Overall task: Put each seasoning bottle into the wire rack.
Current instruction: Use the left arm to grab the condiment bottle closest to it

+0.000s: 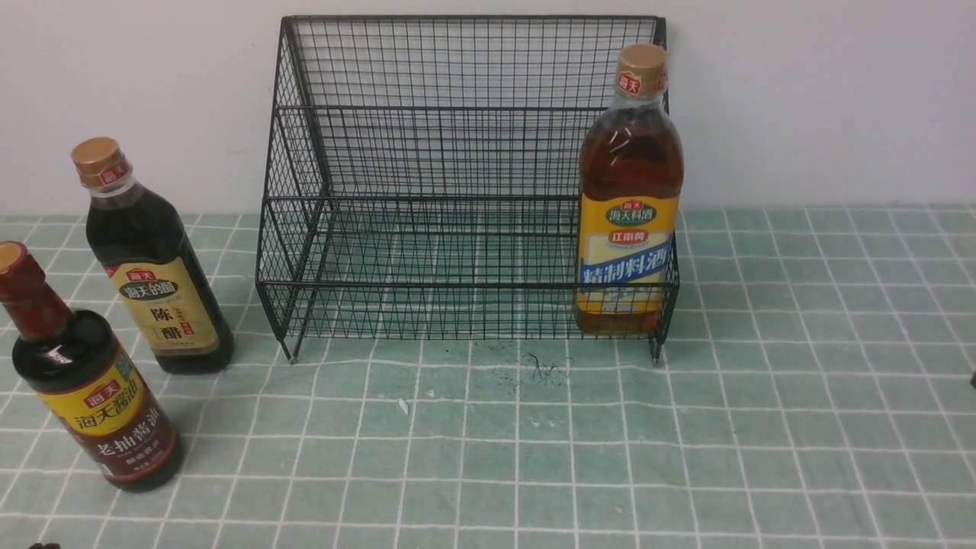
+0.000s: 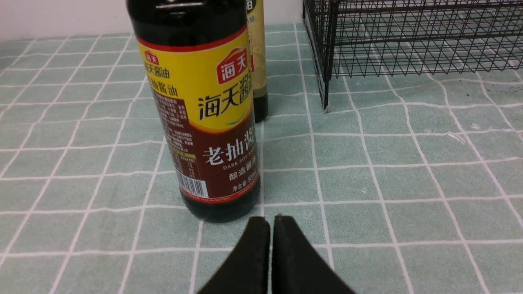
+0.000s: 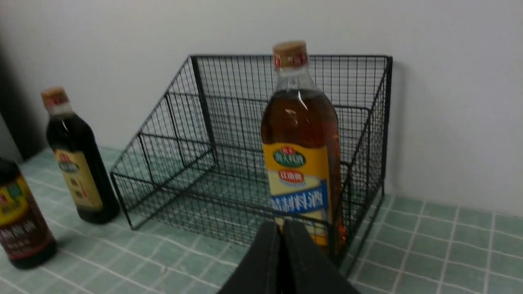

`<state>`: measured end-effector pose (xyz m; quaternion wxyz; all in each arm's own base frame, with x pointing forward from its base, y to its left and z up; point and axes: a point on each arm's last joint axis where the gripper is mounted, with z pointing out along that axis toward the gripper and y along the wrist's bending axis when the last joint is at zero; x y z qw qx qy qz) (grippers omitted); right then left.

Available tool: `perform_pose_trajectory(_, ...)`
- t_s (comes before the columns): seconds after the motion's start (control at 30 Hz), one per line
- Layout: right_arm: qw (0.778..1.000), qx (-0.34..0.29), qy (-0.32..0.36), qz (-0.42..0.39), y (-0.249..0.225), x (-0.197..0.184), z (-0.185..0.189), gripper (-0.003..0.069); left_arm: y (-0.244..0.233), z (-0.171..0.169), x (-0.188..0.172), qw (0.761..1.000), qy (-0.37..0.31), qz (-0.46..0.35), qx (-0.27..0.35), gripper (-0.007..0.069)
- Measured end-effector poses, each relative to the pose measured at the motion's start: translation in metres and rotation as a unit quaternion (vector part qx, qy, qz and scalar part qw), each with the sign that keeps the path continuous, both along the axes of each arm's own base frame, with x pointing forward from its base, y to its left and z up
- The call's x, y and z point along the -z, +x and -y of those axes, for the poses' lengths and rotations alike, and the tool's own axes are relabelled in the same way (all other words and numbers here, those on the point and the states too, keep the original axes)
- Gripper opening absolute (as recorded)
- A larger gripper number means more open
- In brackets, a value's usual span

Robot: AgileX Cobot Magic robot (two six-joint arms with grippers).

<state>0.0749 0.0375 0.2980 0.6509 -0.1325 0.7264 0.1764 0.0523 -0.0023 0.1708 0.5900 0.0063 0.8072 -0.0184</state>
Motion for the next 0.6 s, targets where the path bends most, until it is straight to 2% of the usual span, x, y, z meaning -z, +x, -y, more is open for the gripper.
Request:
perform_pose_trajectory(0.17, 1.000, 0.000, -0.027, 0.011, -0.004, 0.024, 0.005, -0.0015, 0.000, 0.000, 0.000, 1.000, 0.000, 0.000, 0.000, -0.0006)
perform_pose_trajectory(0.27, 0.999, 0.036, -0.019, 0.010, -0.008, 0.042, 0.012, -0.0015, 0.000, 0.000, 0.000, 1.000, 0.000, 0.000, 0.000, -0.0006)
perform_pose_trajectory(0.47, 0.989, 0.142, 0.000, -0.034, -0.011, 0.103, 0.027, -0.0015, 0.000, 0.000, 0.000, 1.000, 0.000, 0.000, 0.000, -0.0006)
perform_pose_trajectory(0.6, 0.980, 0.189, 0.002, -0.065, -0.017, 0.118, 0.034, -0.0015, 0.000, 0.000, 0.000, 1.000, 0.000, 0.000, 0.000, -0.0006)
